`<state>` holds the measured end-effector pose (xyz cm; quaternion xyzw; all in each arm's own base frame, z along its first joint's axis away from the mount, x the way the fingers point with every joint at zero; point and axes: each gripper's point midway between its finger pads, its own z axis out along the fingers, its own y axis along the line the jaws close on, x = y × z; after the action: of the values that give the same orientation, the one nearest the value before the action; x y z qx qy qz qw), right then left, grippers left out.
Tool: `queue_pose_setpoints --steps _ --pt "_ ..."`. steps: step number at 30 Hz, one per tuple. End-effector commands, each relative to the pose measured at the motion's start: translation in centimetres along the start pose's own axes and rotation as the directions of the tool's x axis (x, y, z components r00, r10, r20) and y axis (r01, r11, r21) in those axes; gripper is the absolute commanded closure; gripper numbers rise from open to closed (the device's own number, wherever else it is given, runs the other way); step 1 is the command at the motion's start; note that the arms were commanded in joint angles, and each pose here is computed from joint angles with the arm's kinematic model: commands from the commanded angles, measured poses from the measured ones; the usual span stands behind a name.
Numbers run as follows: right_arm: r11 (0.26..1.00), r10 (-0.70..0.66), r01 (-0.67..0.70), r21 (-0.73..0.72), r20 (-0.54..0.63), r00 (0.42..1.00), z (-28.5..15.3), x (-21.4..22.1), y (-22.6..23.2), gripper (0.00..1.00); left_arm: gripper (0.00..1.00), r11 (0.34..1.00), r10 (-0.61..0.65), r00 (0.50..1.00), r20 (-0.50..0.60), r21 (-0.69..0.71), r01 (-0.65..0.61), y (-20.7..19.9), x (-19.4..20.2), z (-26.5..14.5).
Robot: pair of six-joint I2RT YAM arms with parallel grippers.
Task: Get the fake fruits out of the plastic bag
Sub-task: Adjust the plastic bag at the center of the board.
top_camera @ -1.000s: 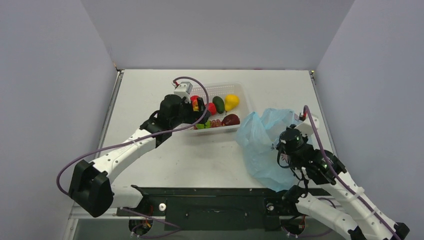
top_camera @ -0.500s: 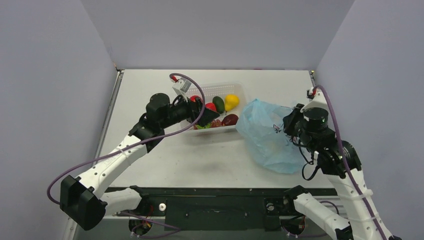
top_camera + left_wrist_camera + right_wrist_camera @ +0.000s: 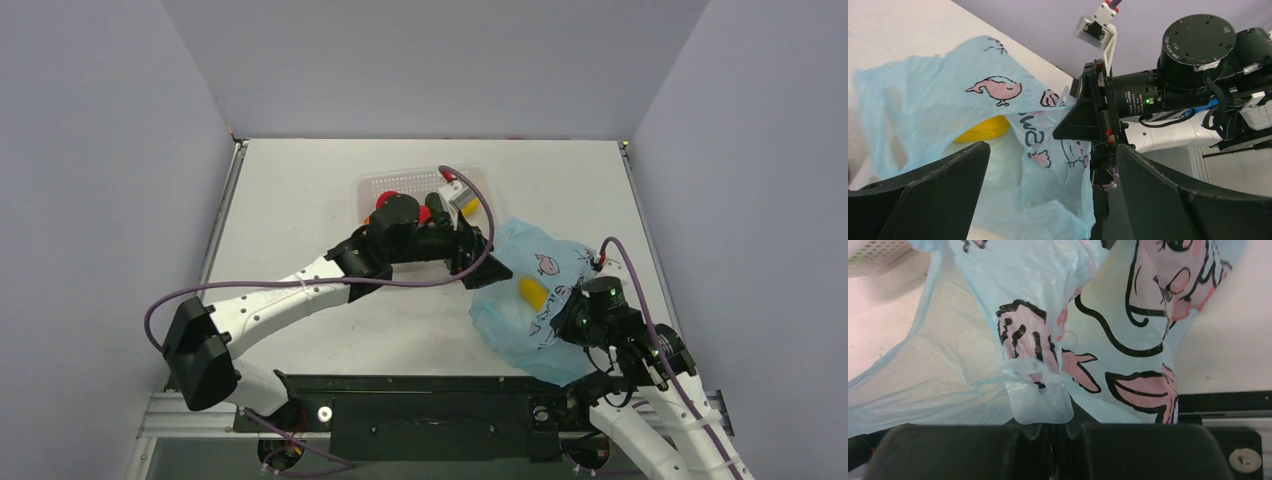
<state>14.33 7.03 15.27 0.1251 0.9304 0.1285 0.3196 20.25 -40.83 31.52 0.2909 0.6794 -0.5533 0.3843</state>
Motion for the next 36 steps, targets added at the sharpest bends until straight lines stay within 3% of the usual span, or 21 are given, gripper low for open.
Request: queue_pose_setpoints --steps 1,5,8,12,16,19,20,22,25,31,33,35,36 --pt "0.994 0.094 -0.091 0.065 -0.051 0.994 -0.1 2.6 -1.7 1.0 0.03 0.996 0.06 0.998 0.004 0.064 -0.06 -2.2 1.1 3.7" --pt "0.972 0.149 -0.132 0.196 -0.075 0.986 0.5 4.0 -4.0 1.0 0.07 0.997 -0.011 0.994 -0.109 0.078 0.02 -1.9 6.7 6.8" --pt "0.945 0.187 -0.183 0.271 0.013 0.982 0.2 3.3 -5.7 1.0 0.08 0.992 0.001 0.985 -0.173 0.122 0.02 -4.1 10.9 7.7" --pt "0.911 0.283 -0.309 0.273 0.13 0.95 0.7 2.5 -6.3 0.97 0.08 0.99 0.05 0.965 -0.259 0.138 -0.014 -5.2 17.2 7.5" --pt "0.89 0.379 -0.403 0.212 0.143 0.914 3.4 1.8 -4.4 0.93 0.09 0.995 0.055 0.946 -0.32 0.098 -0.024 -3.6 21.7 7.7" --pt "0.867 0.368 -0.414 0.279 0.202 0.908 3.4 0.6 -5.6 0.64 0.11 0.998 0.049 0.925 -0.378 0.058 -0.029 -1.7 24.8 8.0" --pt "0.867 0.349 -0.4 0.299 0.209 0.913 3.3 0.3 -5.9 0.5 0.11 0.998 0.054 0.918 -0.393 0.052 -0.036 -1.6 25.4 7.9" --pt "0.859 0.323 -0.396 0.323 0.258 0.911 2.8 -1.1 -6.4 0.33 0.11 0.998 0.066 0.912 -0.404 0.029 -0.059 -0.8 26.5 7.9" --pt "0.855 0.279 -0.373 0.361 0.286 0.917 3.0 -2.6 -6.7 0.24 0.12 0.997 0.075 0.915 -0.397 0.014 -0.076 -0.2 26.6 7.9" --pt "0.852 0.244 -0.334 0.403 0.258 0.935 5.6 -2.5 -6.7 0.28 0.11 0.992 0.125 0.926 -0.356 0.023 -0.125 -0.8 24.5 7.9" --pt "0.849 0.241 -0.341 0.404 0.278 0.93 5.8 -2.7 -6.9 0.36 0.1 0.989 0.147 0.931 -0.334 0.026 -0.147 -1.1 23.2 7.9" --pt "0.86 0.232 -0.336 0.384 0.292 0.928 6.0 -2.9 -6.9 0.59 0.09 0.985 0.169 0.937 -0.307 0.022 -0.171 -1.1 21.6 8.2" --pt "0.866 0.229 -0.331 0.374 0.292 0.929 5.9 -2.9 -6.7 0.78 0.08 0.984 0.174 0.939 -0.298 0.018 -0.177 -1.1 21.0 8.3"
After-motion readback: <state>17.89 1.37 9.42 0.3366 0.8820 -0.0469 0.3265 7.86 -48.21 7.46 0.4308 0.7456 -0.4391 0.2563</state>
